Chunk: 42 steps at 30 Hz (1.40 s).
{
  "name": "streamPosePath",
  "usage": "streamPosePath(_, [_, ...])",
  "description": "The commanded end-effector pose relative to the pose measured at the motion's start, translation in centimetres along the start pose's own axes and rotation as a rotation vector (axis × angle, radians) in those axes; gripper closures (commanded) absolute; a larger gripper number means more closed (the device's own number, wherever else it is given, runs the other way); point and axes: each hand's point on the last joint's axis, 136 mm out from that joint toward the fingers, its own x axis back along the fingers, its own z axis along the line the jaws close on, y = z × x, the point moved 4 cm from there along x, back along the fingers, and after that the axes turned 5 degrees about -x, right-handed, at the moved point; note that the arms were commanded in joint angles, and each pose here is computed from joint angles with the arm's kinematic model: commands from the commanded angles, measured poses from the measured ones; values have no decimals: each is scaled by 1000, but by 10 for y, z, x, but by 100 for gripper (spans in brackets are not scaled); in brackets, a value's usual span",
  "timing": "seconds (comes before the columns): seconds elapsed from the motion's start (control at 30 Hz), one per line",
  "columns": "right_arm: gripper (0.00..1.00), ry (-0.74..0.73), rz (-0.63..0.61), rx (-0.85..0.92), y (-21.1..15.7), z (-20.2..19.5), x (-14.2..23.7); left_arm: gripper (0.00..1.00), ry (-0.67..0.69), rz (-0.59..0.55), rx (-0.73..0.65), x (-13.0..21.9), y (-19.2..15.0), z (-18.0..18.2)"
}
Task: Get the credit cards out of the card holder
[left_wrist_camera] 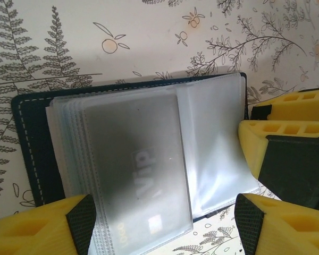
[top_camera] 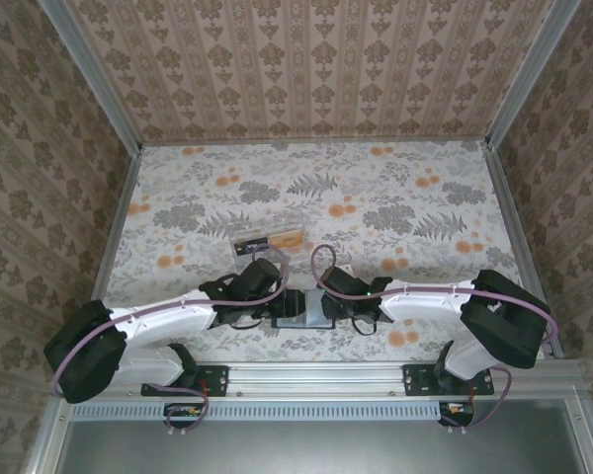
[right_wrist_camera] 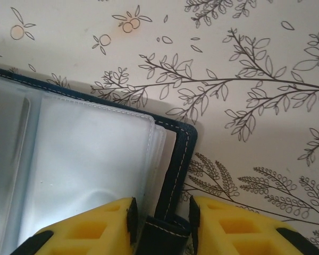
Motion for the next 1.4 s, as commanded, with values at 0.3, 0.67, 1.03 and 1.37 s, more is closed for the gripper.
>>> streamPosePath(0.3, [65,-21,57,3,-12,-5,-8,27,26,33,16,-9,-9,7])
streamPosePath(0.67, [65,-21,56,1,-12,-5,-9,27,-65,29,14,-15,-6,-7])
streamPosePath(1.03, [65,-25,57,3,-12,-6,-8,20,-112,17,6,-13,-3,-17])
streamPosePath(1.37, [65,-27,54,-3,-13,-7,-9,7,-148,-3,-30,-5,2,-31])
